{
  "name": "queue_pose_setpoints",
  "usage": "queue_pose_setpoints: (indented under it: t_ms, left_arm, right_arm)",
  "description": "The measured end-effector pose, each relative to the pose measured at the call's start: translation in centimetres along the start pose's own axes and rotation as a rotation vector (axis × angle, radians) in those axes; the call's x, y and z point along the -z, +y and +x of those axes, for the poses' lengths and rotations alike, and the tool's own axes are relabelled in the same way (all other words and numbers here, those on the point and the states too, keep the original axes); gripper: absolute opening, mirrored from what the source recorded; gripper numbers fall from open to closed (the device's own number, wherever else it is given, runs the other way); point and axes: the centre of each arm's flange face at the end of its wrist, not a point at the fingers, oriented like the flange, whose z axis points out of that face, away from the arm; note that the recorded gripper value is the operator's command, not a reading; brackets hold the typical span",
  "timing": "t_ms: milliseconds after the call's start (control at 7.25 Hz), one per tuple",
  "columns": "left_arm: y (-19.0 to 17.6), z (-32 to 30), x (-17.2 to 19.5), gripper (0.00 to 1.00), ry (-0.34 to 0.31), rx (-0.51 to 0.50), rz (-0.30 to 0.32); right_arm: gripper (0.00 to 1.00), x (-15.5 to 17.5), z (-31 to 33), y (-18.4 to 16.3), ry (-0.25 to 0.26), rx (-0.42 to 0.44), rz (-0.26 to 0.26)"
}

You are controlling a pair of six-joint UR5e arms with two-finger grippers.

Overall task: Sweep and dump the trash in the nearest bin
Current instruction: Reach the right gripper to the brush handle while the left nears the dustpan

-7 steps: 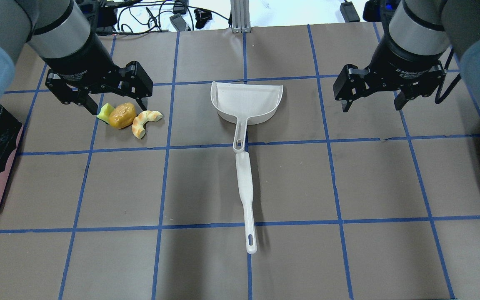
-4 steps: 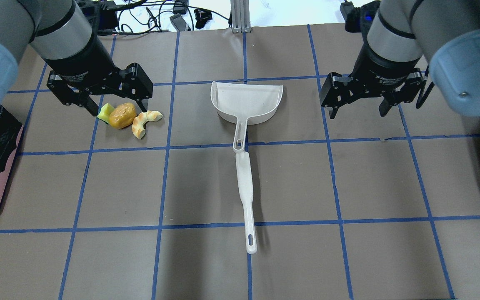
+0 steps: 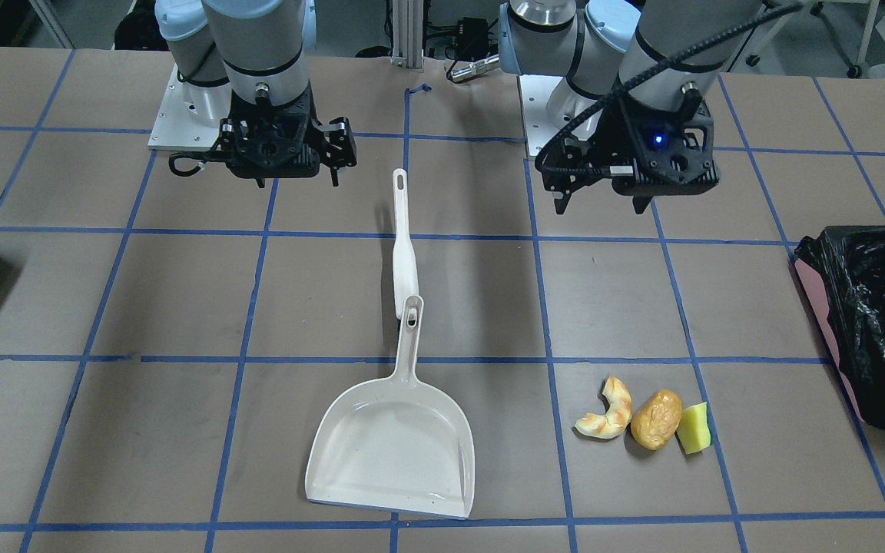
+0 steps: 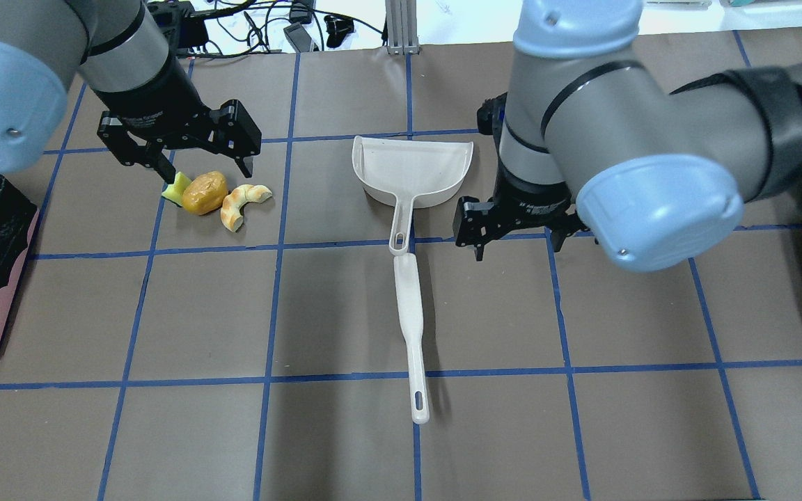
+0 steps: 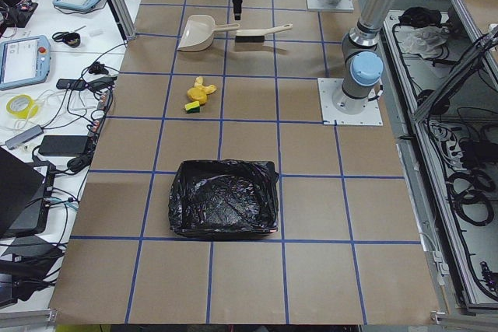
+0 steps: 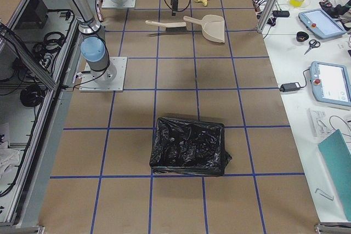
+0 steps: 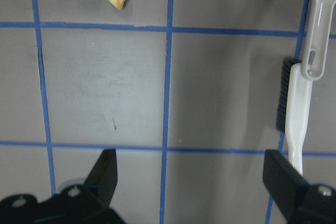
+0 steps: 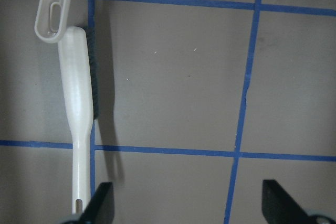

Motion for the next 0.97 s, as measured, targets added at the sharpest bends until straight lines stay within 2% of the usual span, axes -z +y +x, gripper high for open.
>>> queue_pose_setpoints:
  t_ms: [276,552,828,966]
  left_arm:
    - [-5.3,0.3,-3.4,1.0,0.003,0.018,0.019]
    - [-10.6,1.2,-7.3,1.0,0.043,0.014,0.006]
    - [-13.6,4.1,-12.3,1.0,0.074,-0.018,-0.027]
    - [-14.2,6.7,-14.5,1.0,0.09,-0.047,-0.038]
  right_arm:
    - [1.0,-4.8,-3.8,2.6,0.007,0.009,0.022]
    - [0.99,-8.9,-7.2,4.7,0.014,0.015,0.029]
    - [0.95,-12.1,-11.2,6.6,0.016,0.031,0.04]
    - [0.99,-13.7,-12.4,7.6,0.016,0.048,0.046]
